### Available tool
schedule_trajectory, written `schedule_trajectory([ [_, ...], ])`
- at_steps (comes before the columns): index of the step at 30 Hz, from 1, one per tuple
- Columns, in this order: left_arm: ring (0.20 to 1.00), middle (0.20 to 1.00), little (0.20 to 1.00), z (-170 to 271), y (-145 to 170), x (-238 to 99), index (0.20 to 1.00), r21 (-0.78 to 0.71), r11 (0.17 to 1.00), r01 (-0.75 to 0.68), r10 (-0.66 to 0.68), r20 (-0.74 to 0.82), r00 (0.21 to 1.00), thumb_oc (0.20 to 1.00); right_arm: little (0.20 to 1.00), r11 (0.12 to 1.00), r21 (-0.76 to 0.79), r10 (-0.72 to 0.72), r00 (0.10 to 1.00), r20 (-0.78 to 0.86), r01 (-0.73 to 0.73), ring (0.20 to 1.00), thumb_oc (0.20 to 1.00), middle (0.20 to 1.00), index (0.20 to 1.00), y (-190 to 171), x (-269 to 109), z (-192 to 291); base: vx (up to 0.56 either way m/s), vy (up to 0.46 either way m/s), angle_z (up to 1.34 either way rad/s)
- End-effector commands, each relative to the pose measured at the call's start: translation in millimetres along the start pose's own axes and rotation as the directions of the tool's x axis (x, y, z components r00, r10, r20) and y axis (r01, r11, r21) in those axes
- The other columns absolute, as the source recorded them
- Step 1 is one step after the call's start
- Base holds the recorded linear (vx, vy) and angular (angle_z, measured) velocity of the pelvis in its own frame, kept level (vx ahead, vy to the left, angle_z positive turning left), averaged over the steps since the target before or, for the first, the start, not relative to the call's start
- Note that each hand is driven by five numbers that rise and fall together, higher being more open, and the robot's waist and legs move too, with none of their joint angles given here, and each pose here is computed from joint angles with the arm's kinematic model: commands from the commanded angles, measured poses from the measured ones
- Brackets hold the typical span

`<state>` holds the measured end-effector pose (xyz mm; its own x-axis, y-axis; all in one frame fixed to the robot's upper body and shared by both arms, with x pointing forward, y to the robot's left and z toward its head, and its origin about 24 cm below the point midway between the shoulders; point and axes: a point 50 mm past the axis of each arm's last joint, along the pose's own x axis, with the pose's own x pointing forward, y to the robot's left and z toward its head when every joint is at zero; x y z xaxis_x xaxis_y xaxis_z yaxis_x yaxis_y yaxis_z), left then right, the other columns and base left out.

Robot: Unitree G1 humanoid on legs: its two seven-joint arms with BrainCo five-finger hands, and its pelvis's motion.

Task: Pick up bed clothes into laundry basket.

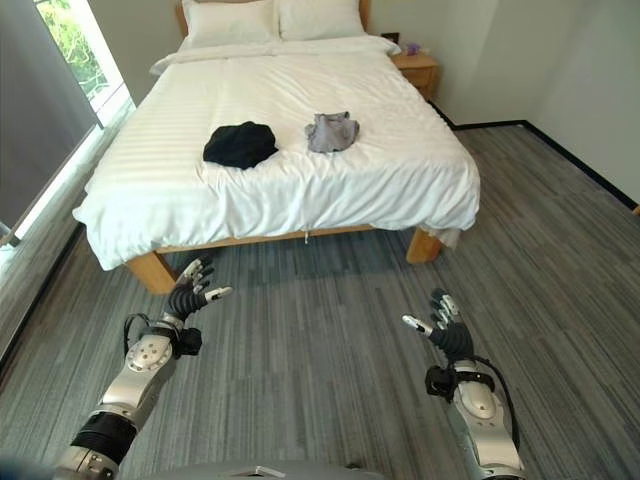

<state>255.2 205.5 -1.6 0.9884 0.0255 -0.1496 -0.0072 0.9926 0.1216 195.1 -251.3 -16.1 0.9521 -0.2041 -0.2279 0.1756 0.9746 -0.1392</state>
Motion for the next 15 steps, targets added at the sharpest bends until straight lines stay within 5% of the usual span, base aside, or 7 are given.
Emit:
schedule_trajectory([
  [1,1.000,1.000,1.000,7.9,22.3,9.0,1.000,-0.034,0.992,-0.120,0.121,0.049,0.991,1.000,1.000,1.000,0.019,-0.008,0.995,0.098,0.007,1.000,1.000,1.000,1.000,9.0,9.4,14.7,0.00,0.063,-0.01],
  [15,1.000,1.000,1.000,27.0,28.5,13.6,1.000,-0.006,0.987,-0.162,0.161,0.112,0.980,1.000,1.000,0.996,-0.065,0.068,0.971,0.230,-0.055,1.000,1.000,1.000,1.000,27.0,21.2,50.0,0.03,0.131,-0.02],
])
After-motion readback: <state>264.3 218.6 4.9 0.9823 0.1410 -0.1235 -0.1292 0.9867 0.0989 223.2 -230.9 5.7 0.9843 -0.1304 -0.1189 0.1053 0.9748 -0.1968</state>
